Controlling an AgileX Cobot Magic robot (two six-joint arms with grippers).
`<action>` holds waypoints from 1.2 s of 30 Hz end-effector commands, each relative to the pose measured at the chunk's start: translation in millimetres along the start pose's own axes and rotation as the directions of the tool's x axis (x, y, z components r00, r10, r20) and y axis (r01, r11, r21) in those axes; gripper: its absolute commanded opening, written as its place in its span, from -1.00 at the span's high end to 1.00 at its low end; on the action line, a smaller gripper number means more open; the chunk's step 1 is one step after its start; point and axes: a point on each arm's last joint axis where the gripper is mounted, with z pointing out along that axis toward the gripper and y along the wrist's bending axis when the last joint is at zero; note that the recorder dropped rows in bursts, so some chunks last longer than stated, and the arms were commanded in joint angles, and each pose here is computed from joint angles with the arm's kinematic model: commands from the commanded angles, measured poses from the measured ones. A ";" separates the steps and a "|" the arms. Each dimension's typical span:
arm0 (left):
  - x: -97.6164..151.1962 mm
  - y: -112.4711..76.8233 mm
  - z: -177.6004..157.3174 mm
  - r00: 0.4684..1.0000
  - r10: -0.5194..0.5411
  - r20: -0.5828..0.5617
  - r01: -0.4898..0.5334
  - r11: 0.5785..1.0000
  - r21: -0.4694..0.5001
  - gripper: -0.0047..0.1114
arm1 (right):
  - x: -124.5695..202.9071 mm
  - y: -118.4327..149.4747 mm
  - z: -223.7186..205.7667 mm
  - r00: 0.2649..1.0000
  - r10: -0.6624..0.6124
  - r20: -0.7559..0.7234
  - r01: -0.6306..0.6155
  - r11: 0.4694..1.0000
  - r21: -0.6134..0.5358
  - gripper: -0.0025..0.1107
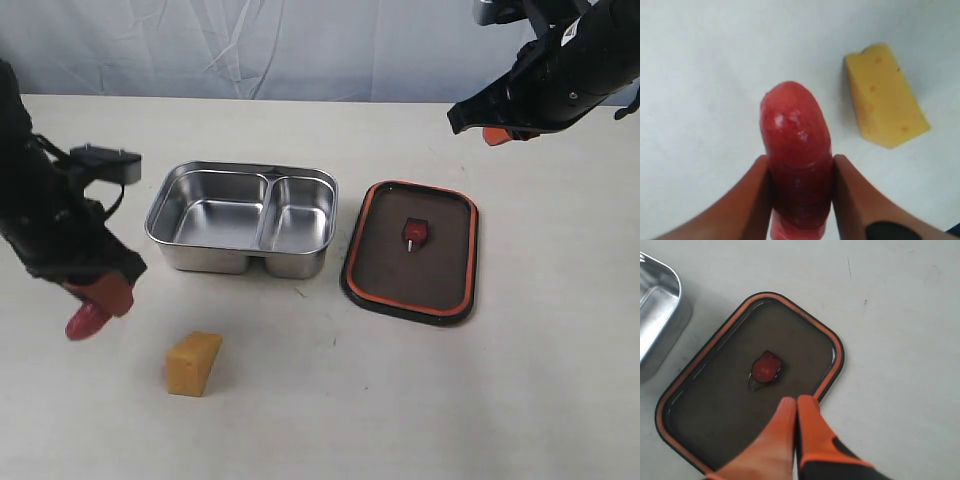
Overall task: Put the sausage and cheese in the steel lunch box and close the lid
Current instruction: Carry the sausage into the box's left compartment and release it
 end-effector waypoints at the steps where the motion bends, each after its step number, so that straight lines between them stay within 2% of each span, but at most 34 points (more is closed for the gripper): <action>1: -19.3 -8.4 -41.5 0.990 0.030 0.136 -0.027 0.999 -0.024 0.92 | 0.0 -2.1 0.6 1.000 -0.004 0.003 0.004 1.000 0.007 0.97; 4: -37.9 -5.0 -56.1 0.982 0.055 0.182 -0.044 0.997 -0.066 0.92 | 0.0 -2.1 0.6 1.000 -0.004 0.003 0.004 1.000 0.007 0.97; 7: -55.0 0.6 -59.8 0.984 0.051 0.173 -0.036 0.996 -0.086 0.92 | 0.0 -1.9 0.6 1.000 -0.002 0.003 0.002 1.000 0.005 0.97; 12: -82.8 10.9 -44.6 0.995 0.042 0.096 -0.037 0.998 -0.057 0.92 | 0.2 -1.8 0.6 1.000 0.000 0.001 0.000 1.000 0.004 0.97; 15: -98.5 15.7 -36.2 0.995 0.035 0.097 -0.031 0.999 -0.041 0.92 | 0.3 -1.7 0.6 1.000 0.000 -0.001 0.000 1.000 0.003 0.97; 17: -108.4 15.8 -31.6 0.994 0.046 0.097 -0.042 0.998 -0.043 0.92 | 0.7 -1.7 0.6 1.000 0.002 -0.004 -0.002 1.000 0.003 0.97; 24: -140.3 -1.9 -8.4 0.989 0.115 0.095 -0.111 0.993 -0.044 0.92 | 2.3 -1.4 0.6 1.000 0.003 -0.022 -0.003 1.000 -0.001 0.97; 27: -148.0 -4.0 6.9 0.992 0.108 0.065 -0.105 0.993 -0.053 0.92 | 3.9 -1.1 0.5 0.999 0.003 -0.040 -0.004 1.000 -0.004 0.97; 32: -150.4 -1.0 13.4 0.995 0.087 0.051 -0.085 0.995 -0.050 0.92 | 5.1 -0.8 0.5 0.999 0.003 -0.053 -0.004 1.000 -0.006 0.97; 36: -154.7 -1.6 9.8 0.992 0.089 0.087 -0.085 0.995 -0.054 0.75 | 4.0 -1.0 0.5 0.999 0.003 -0.041 -0.004 1.000 -0.004 0.97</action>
